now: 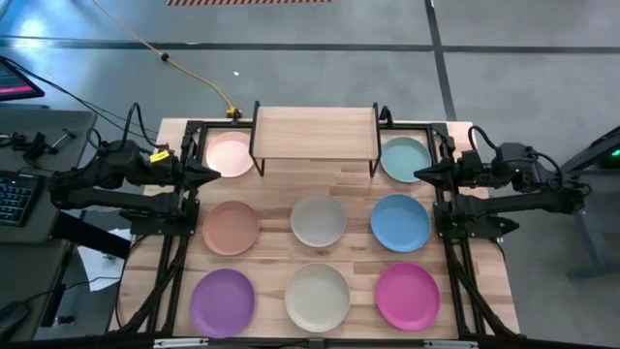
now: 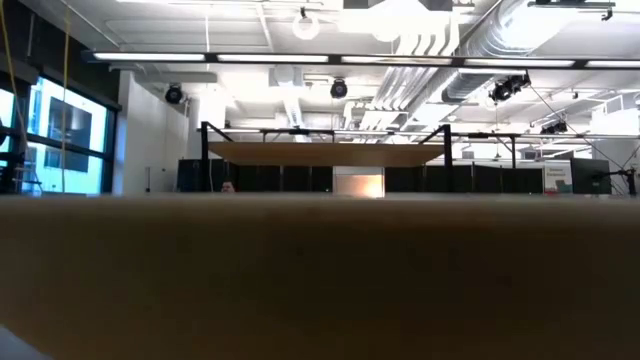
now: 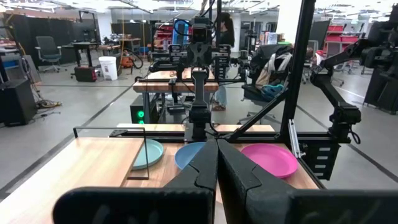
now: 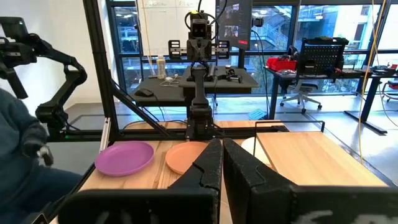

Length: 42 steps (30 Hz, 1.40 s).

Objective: Place and stack plates onto a shelf

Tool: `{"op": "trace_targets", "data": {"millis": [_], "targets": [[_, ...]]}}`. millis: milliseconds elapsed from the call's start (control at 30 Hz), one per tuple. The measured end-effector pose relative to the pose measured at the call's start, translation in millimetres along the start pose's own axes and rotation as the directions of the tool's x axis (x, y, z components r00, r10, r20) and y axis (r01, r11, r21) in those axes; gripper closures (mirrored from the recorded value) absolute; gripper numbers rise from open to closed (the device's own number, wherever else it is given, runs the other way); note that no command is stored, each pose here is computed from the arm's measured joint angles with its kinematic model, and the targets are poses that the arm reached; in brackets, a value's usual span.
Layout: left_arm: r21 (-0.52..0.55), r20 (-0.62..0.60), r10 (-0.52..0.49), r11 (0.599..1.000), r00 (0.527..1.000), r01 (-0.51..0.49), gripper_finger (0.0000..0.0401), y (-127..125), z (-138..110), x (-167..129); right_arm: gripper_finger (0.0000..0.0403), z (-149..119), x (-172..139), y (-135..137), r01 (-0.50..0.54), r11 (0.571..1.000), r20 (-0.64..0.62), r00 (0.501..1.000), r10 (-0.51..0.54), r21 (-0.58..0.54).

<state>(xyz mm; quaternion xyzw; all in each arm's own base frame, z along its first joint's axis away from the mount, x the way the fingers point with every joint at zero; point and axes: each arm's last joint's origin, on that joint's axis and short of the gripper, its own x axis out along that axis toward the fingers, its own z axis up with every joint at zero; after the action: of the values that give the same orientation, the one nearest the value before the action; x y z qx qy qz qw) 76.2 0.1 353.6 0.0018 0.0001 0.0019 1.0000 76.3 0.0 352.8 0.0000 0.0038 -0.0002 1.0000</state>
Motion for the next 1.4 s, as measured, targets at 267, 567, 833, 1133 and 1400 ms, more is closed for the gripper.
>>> {"op": "trace_targets", "data": {"millis": [267, 567, 833, 1133, 1400], "targets": [[0.0, 0.0, 0.0, 1.0, 1.0, 0.0, 0.04, 0.0, 0.0, 0.1, 0.0402, 0.0, 0.0, 0.0, 0.0, 1.0, 0.0, 1.0, 0.0, 0.0], [0.0, 0.0, 0.0, 1.0, 1.0, 0.0, 0.04, 0.0, 0.0, 0.0, 0.0402, 0.0, 0.0, 0.0, 0.0, 1.0, 0.0, 1.0, 0.0, -0.02], [0.0, 0.0, 0.0, 1.0, 1.0, 0.0, 0.04, 0.0, 0.0, 0.0, 0.0402, 0.1, 0.0, 0.0, 0.0, 1.0, 0.001, 1.0, 0.0, -0.026], [0.0, 0.0, 0.0, 1.0, 1.0, 0.0, 0.04, 0.0, 0.0, 0.0, 0.0402, 0.8, 0.0, -0.3, 0.011, 0.994, 0.008, 1.0, -0.012, 0.112], [0.0, 0.0, 0.0, 1.0, 1.0, 0.0, 0.04, 0.0, 0.0, 0.0, 0.0402, -1.4, 0.1, -0.4, 0.017, 0.988, -0.014, 1.0, -0.015, 0.151]]}}
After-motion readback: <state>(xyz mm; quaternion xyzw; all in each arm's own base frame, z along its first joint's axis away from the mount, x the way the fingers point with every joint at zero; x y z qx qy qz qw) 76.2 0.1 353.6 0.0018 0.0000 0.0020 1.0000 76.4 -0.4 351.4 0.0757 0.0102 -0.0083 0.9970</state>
